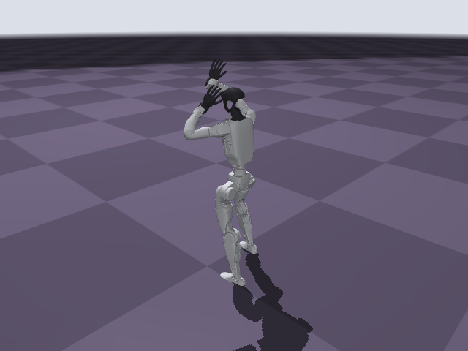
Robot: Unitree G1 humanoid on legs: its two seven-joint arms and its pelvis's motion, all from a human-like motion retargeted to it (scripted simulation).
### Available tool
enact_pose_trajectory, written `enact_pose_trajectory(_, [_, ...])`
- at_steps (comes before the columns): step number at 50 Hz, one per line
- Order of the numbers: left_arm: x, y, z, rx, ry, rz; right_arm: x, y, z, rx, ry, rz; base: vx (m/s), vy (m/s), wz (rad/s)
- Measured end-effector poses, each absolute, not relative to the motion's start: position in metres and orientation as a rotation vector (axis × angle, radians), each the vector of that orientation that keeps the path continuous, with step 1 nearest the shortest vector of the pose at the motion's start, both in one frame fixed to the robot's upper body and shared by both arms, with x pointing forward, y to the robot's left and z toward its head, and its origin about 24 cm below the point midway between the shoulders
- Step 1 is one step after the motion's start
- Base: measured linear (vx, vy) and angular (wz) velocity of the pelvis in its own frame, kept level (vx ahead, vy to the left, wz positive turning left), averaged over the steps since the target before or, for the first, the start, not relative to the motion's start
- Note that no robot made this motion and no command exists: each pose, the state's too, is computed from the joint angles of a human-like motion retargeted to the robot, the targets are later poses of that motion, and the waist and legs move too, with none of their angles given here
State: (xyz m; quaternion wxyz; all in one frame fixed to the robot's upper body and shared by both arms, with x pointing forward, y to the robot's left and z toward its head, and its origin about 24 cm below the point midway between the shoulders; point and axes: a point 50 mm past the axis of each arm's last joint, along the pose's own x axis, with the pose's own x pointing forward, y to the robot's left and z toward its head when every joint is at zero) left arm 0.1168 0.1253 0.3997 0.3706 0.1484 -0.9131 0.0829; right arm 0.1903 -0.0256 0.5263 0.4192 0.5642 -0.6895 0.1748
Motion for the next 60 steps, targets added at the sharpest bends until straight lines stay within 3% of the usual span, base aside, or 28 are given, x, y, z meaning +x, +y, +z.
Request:
enact_pose_trajectory(16, [0.114,0.133,0.402,0.545,-2.384,0.322,0.167,-0.039,0.545,1.436,-1.779,0.516,0.47,-0.16,-0.11])
enact_pose_trajectory(19, [0.113,0.133,0.403,0.584,-2.395,0.333,0.169,-0.068,0.552,1.462,-1.881,0.375,0.42,-0.05,-0.37])
enact_pose_trajectory(25, [0.108,0.129,0.399,0.532,-2.416,0.265,0.165,-0.036,0.545,1.440,-1.792,0.508,0.44,0.04,-0.23])
enact_pose_trajectory(29, [0.108,0.130,0.399,0.530,-2.414,0.254,0.167,-0.049,0.549,1.452,-1.837,0.444,0.48,0.15,-0.28])
enact_pose_trajectory(31, [0.110,0.132,0.402,0.559,-2.406,0.277,0.175,-0.086,0.552,1.472,-1.948,0.240,0.46,0.19,-0.24])
enact_pose_trajectory(34, [0.110,0.131,0.400,0.542,-2.403,0.261,0.183,-0.092,0.547,1.466,-1.963,0.165,0.45,0.20,0.03])
enact_pose_trajectory(35, [0.105,0.123,0.385,0.374,-2.356,-0.007,0.179,-0.076,0.547,1.464,-1.930,0.236,0.43,0.22,0.19])
enact_pose_trajectory(36, [0.103,0.120,0.380,0.308,-2.328,-0.113,0.180,-0.071,0.545,1.461,-1.919,0.246,0.42,0.23,0.24])
enact_pose_trajectory(37, [0.109,0.127,0.394,0.466,-2.359,0.080,0.190,-0.090,0.542,1.454,-1.951,0.135,0.42,0.24,0.29])
enact_pose_trajectory(39, [0.113,0.129,0.399,0.530,-2.359,0.175,0.195,-0.090,0.538,1.446,-1.943,0.116,0.41,0.22,0.36])
enact_pose_trajectory(52, [0.124,0.127,0.399,0.495,-2.293,0.192,0.199,-0.076,0.534,1.436,-1.896,0.169,0.41,0.07,0.34])
enact_pose_trajectory(54, [0.118,0.120,0.386,0.325,-2.271,-0.022,0.188,-0.055,0.537,1.441,-1.852,0.292,0.47,-0.09,0.58])
enact_pose_trajectory(56, [0.129,0.126,0.397,0.544,-2.237,0.088,0.192,-0.067,0.537,1.441,-1.873,0.242,0.48,-0.14,0.46])
enact_pose_trajectory(60, [0.124,0.129,0.404,0.491,-2.283,0.164,0.193,-0.070,0.537,1.441,-1.880,0.227,0.47,-0.17,0.12])
